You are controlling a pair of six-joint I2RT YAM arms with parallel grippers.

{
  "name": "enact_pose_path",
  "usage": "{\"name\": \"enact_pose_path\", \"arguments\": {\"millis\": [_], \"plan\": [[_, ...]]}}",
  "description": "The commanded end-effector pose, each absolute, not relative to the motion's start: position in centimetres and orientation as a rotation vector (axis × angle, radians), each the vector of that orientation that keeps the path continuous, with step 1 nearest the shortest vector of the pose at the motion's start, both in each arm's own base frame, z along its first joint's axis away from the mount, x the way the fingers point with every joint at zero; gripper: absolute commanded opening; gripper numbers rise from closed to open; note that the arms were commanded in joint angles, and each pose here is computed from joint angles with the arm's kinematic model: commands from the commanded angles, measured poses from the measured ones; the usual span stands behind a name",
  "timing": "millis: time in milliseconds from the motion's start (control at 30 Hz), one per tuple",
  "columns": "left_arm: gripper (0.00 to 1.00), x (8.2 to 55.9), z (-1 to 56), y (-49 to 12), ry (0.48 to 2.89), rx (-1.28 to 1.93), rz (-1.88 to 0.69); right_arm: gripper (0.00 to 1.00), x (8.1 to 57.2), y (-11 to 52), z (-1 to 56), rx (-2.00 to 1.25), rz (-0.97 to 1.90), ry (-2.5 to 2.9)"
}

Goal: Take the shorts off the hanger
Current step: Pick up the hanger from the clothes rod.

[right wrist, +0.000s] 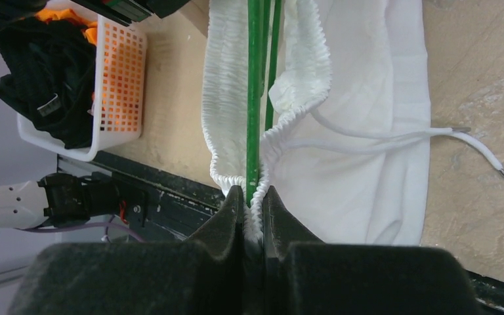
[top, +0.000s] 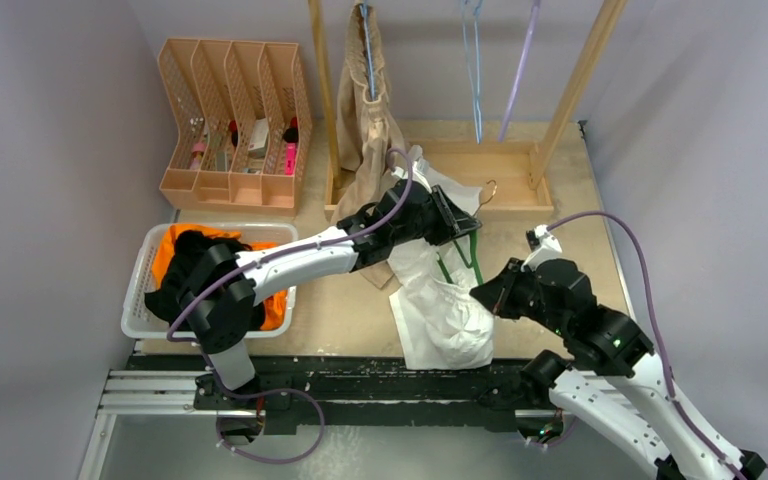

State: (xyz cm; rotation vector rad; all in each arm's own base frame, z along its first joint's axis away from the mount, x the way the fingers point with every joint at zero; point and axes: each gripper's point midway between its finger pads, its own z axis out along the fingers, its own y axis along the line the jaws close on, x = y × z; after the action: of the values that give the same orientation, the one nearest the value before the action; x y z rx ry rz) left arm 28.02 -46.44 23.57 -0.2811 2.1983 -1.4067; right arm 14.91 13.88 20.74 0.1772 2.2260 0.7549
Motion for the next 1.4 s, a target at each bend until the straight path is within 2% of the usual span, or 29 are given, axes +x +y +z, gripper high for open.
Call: {"name": "enact_pose_path", "arguments": {"millis": [0, 33, 67, 133, 167, 333, 467, 667, 1000, 1100, 1267, 1367], "plan": [[0.04, 28.2, 25.9, -47.2, 2.123, -0.175, -1.463, 0.06, 15.1, 15.2, 24.3, 0.159, 0.880, 2.130], [0.00, 28.1, 25.8, -47.1, 2.124, -0.180, -1.465, 0.11, 15.1, 15.2, 24.6, 0.164, 0.888, 2.118], [0.00, 28.1, 25.6, -47.0, 2.123, -0.193, -1.472, 0.21, 15.2, 15.1, 24.9, 0.177, 0.890, 2.107], [0.00, 28.1, 25.8, -46.7, 2.102, -0.245, -1.499, 0.46, 15.6, 14.5, 25.4, 0.241, 0.874, 2.092], [0.00, 28.1, 25.9, -46.5, 2.096, -0.264, -1.502, 0.50, 15.8, 14.4, 25.8, 0.259, 0.868, 2.082], [0.00, 27.7, 25.4, -46.2, 2.128, -0.304, -1.455, 0.52, 17.8, 13.5, 27.6, 0.310, 0.736, 2.085], [0.00, 27.6, 25.6, -46.3, 2.126, -0.307, -1.467, 0.49, 19.6, 14.1, 27.0, 0.278, 0.635, 2.133], [0.00, 27.2, 26.2, -46.3, 2.117, -0.309, -1.480, 0.40, 21.0, 14.6, 24.4, 0.313, 0.549, 2.206], [0.00, 26.3, 27.0, -46.1, 2.113, -0.301, -1.495, 0.37, 22.8, 14.7, 22.3, 0.370, 0.512, 2.162], [0.00, 26.0, 27.1, -46.2, 2.116, -0.293, -1.503, 0.33, 23.7, 15.2, 22.4, 0.335, 0.497, 2.151], [0.00, 25.7, 27.7, -46.3, 2.104, -0.279, -1.522, 0.20, 24.7, 15.2, 21.8, 0.341, 0.439, 2.157], [0.00, 25.4, 28.3, -46.5, 2.097, -0.259, -1.542, 0.05, 24.6, 15.0, 21.7, 0.354, 0.427, 2.169]]}}
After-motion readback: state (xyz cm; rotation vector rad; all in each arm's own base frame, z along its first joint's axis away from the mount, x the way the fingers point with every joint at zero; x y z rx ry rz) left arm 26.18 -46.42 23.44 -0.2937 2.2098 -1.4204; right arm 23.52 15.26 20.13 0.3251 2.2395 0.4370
